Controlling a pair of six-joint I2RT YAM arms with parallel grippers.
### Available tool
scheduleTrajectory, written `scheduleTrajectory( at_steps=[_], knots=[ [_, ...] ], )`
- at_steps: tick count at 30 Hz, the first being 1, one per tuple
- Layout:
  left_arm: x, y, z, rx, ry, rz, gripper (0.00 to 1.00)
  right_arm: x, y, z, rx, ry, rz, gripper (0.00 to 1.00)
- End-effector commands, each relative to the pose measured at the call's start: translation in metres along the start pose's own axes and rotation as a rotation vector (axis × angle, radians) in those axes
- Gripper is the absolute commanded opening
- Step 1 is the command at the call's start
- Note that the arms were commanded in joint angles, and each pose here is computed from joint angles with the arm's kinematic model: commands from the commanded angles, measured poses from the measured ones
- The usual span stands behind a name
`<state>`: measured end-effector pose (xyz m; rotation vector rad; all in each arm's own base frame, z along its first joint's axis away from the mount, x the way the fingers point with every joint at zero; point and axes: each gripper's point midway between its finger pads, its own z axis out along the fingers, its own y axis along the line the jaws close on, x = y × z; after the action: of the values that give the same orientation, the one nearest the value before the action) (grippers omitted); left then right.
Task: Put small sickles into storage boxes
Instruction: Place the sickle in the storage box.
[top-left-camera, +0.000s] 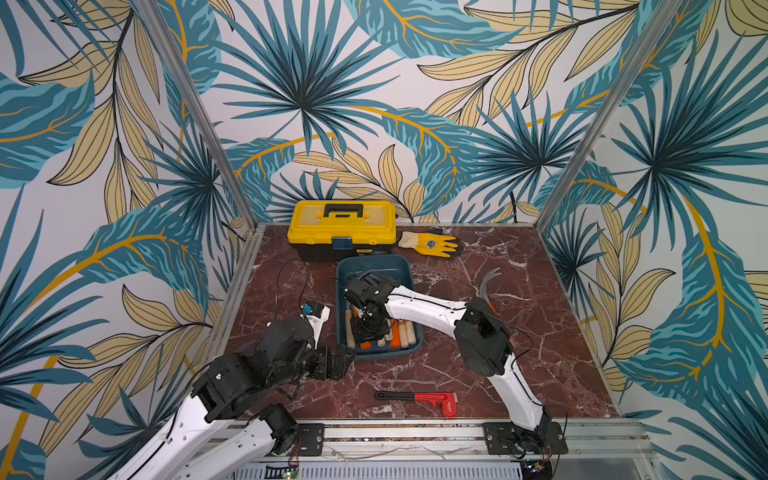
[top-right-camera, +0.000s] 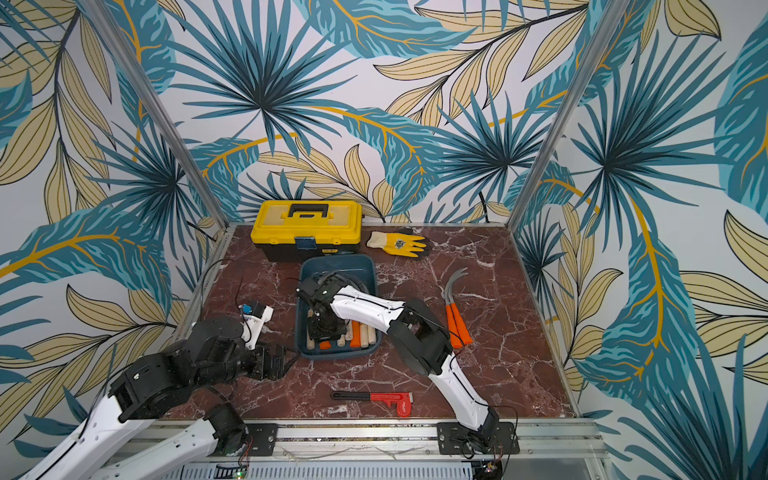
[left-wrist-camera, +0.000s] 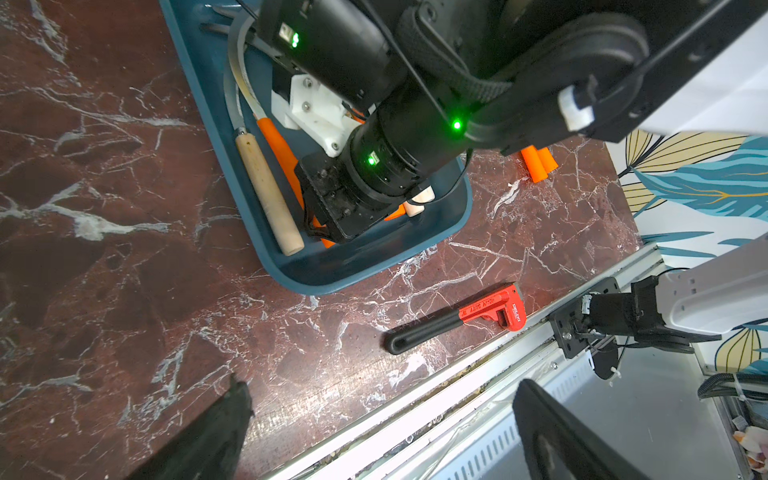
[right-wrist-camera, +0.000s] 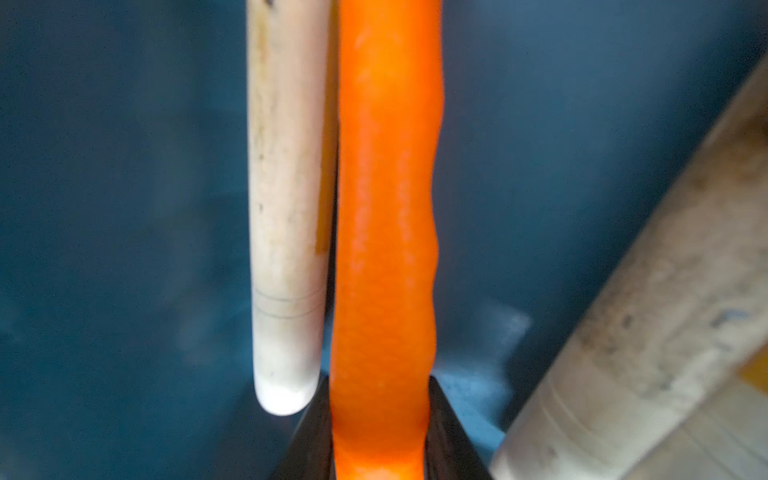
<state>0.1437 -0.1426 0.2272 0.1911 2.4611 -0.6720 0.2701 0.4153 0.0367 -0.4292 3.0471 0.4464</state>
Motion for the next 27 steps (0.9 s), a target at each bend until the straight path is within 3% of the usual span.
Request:
scheduleTrajectory(
  at_steps=[1,11,27],
  knots=[
    [0.001,0.004,0.001,-0.014,-0.006,-0.003,1.0,0.004,0.003,0.005,-0.009,0.022,-0.035,0.31],
    [0.0,0.004,0.001,-0.016,-0.009,-0.003,0.99,0.003,0.005,-0.003,-0.017,0.01,-0.055,0.42],
    [-0.014,-0.004,0.004,-0.035,0.002,0.035,0.99,0.006,-0.007,-0.056,-0.009,-0.078,-0.041,0.43]
  ],
)
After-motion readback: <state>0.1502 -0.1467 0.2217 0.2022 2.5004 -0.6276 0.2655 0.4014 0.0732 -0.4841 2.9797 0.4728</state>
